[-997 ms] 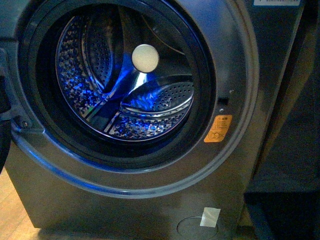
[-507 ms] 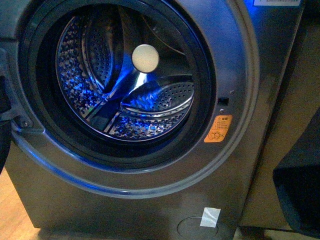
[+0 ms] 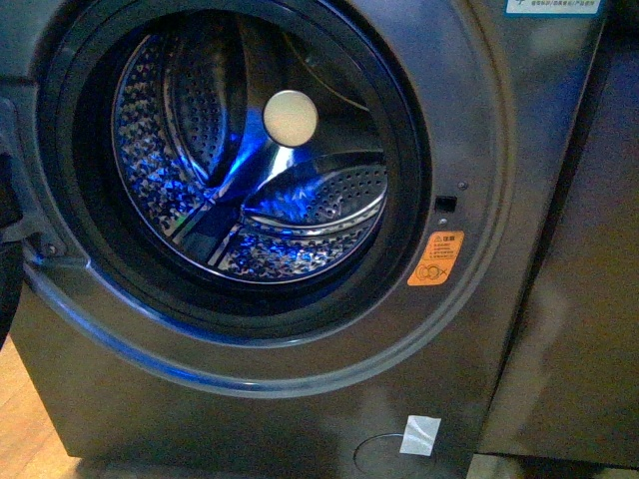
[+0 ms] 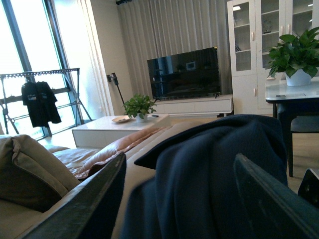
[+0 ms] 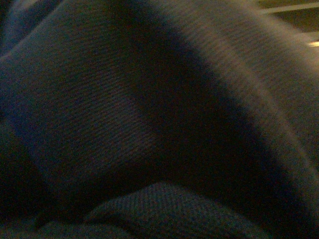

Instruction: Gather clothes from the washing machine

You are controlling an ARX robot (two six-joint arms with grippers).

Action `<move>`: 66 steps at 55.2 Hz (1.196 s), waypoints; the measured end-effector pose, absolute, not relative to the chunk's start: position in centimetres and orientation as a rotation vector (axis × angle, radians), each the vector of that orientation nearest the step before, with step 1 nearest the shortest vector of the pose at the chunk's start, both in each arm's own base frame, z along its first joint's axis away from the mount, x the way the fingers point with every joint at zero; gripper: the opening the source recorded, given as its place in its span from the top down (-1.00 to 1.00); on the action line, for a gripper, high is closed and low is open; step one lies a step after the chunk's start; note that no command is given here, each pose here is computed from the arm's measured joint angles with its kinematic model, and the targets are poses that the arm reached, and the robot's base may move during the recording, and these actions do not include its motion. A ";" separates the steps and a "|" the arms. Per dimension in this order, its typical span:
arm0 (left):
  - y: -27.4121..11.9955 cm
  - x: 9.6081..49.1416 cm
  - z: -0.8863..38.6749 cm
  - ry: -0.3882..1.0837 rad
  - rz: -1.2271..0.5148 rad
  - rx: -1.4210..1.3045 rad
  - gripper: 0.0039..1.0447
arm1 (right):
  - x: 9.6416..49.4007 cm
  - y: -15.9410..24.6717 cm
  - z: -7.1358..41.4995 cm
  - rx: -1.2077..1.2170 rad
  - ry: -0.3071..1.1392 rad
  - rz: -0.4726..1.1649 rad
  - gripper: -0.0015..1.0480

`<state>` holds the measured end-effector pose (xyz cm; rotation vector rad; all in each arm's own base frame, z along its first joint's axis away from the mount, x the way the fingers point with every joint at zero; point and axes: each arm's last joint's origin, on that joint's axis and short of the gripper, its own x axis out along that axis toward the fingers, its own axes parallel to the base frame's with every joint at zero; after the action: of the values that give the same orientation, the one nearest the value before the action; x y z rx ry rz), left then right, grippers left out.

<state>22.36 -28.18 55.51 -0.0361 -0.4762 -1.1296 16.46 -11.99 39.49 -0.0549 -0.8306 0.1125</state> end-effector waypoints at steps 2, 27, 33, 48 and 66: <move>-28.2 22.4 55.5 -0.476 -1.129 -0.036 -0.62 | 16.2 -13.4 41.3 -0.077 -0.852 0.073 0.87; -28.1 22.3 55.6 -0.480 -1.131 -0.037 -0.88 | 13.6 -25.1 48.7 -0.060 -0.593 -0.167 0.87; -28.1 22.3 55.6 -0.480 -1.130 -0.037 -0.88 | 13.6 -28.3 47.1 0.005 -0.442 -0.221 0.87; -28.1 22.3 55.6 -0.480 -1.131 -0.037 -0.88 | 14.0 -34.2 37.4 0.237 -0.012 -0.301 0.87; -28.1 22.3 55.6 -0.480 -1.131 -0.037 -0.88 | 15.1 -35.9 23.1 0.527 0.389 -0.358 0.49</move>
<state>22.28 -28.11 55.60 -0.0366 -0.4796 -1.1306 15.13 -35.93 23.08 0.5273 0.3892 -0.3584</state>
